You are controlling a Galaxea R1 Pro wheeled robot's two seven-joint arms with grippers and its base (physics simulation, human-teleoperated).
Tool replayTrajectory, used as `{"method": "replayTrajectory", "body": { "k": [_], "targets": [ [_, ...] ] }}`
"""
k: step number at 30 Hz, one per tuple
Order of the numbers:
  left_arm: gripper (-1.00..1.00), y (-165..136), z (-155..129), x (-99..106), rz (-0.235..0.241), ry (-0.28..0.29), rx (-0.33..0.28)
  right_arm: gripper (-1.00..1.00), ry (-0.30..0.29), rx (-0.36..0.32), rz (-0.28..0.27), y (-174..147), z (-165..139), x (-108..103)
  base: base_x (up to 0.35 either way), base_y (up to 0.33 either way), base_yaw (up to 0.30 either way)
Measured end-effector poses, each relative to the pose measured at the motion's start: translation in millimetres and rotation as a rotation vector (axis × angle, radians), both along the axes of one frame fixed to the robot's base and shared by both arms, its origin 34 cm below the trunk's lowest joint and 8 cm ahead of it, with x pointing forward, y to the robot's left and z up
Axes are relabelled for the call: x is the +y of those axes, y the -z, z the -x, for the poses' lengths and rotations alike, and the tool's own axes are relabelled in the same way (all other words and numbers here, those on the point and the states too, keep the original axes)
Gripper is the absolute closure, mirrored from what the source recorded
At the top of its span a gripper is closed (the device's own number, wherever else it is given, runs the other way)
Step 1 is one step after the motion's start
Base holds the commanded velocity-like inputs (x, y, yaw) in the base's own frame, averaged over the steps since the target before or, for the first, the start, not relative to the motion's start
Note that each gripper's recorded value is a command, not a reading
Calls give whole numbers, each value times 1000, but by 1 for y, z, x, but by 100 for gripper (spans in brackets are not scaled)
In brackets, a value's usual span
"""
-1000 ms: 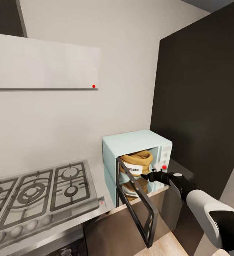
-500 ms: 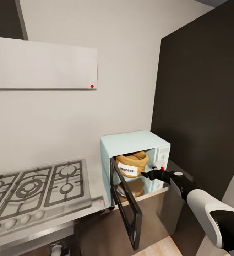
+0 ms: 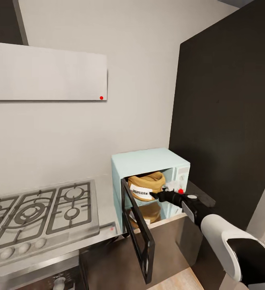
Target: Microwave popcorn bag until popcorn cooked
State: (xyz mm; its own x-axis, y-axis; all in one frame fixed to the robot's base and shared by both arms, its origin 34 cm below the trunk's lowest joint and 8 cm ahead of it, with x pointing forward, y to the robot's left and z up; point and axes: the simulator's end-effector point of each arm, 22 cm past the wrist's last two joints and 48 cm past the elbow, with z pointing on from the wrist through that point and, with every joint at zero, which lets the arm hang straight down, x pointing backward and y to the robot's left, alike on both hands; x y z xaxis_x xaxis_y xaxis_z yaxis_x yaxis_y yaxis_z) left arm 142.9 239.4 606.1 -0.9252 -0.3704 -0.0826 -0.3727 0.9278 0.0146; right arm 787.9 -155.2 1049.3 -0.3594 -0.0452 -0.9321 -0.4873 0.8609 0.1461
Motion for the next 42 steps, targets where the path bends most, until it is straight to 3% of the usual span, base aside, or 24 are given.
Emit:
{"method": "replayTrajectory", "body": {
  "k": [6, 10, 15, 28, 38, 42],
  "targets": [
    [-100, 0, 0, 0, 0, 0, 0, -100, 22, -1, -11, -1, -2, 25, 0, 0, 0],
    [-100, 0, 0, 0, -1, -1, 0, -100, 47, 1, -96, -11, -5, 41, 0, 0, 0],
    [-100, 0, 0, 0, -2, 0, 0, -100, 86, 0, -94, -11, -8, 38, 111, 0, 0],
    [-100, 0, 0, 0, -1, 0, 1, -100, 82, -6, -73, -9, -9, 33, 114, 0, 0],
    [-100, 0, 0, 1, -3, -2, 2, -100, 72, -3, -59, -11, -10, 26, -299, 0, 0],
    [-100, 0, 0, 1, -3, -1, 2, -100, 98, -34, -30, -23, -18, -11, -345, 0, 0]
  ]
}}
